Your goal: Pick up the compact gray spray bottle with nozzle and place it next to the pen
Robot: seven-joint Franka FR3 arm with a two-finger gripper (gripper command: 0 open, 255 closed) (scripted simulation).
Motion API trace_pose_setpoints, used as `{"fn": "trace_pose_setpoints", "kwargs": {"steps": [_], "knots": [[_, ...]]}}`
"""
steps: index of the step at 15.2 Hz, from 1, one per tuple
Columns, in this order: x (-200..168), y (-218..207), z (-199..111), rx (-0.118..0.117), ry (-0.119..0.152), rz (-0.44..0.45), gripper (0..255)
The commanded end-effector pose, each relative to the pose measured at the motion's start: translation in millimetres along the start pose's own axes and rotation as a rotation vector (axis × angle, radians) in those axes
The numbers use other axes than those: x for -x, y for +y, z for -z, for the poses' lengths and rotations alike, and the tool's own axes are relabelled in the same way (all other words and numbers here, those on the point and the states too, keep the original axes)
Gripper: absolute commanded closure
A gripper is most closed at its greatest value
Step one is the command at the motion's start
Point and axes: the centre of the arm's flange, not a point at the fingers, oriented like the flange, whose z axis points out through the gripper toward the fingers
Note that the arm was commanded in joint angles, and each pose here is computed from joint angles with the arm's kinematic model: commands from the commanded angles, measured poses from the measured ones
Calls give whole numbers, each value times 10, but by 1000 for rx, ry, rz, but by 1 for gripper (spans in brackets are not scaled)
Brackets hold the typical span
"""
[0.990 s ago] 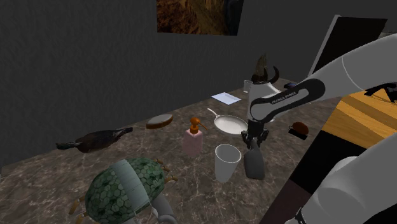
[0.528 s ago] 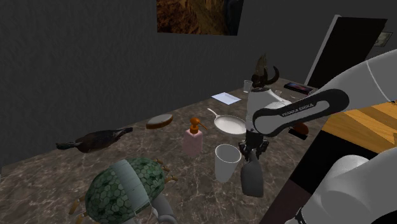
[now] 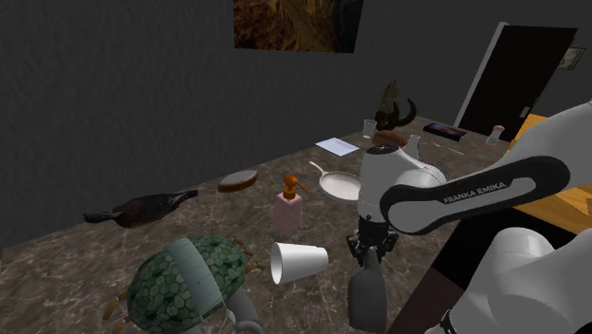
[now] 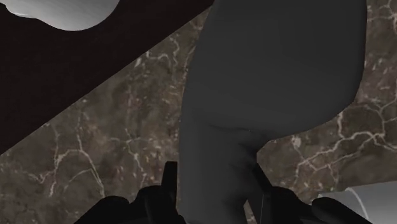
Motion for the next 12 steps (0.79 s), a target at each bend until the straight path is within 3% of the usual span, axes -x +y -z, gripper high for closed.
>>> {"fn": "trace_pose_setpoints", "kwargs": {"steps": [1,10,12], "knots": [[198,-123,0,1,-1,-1,255],[1202,-757,-2,1,-1,-1,255],[1239,-790,-55,1,-1,-1,255]]}}
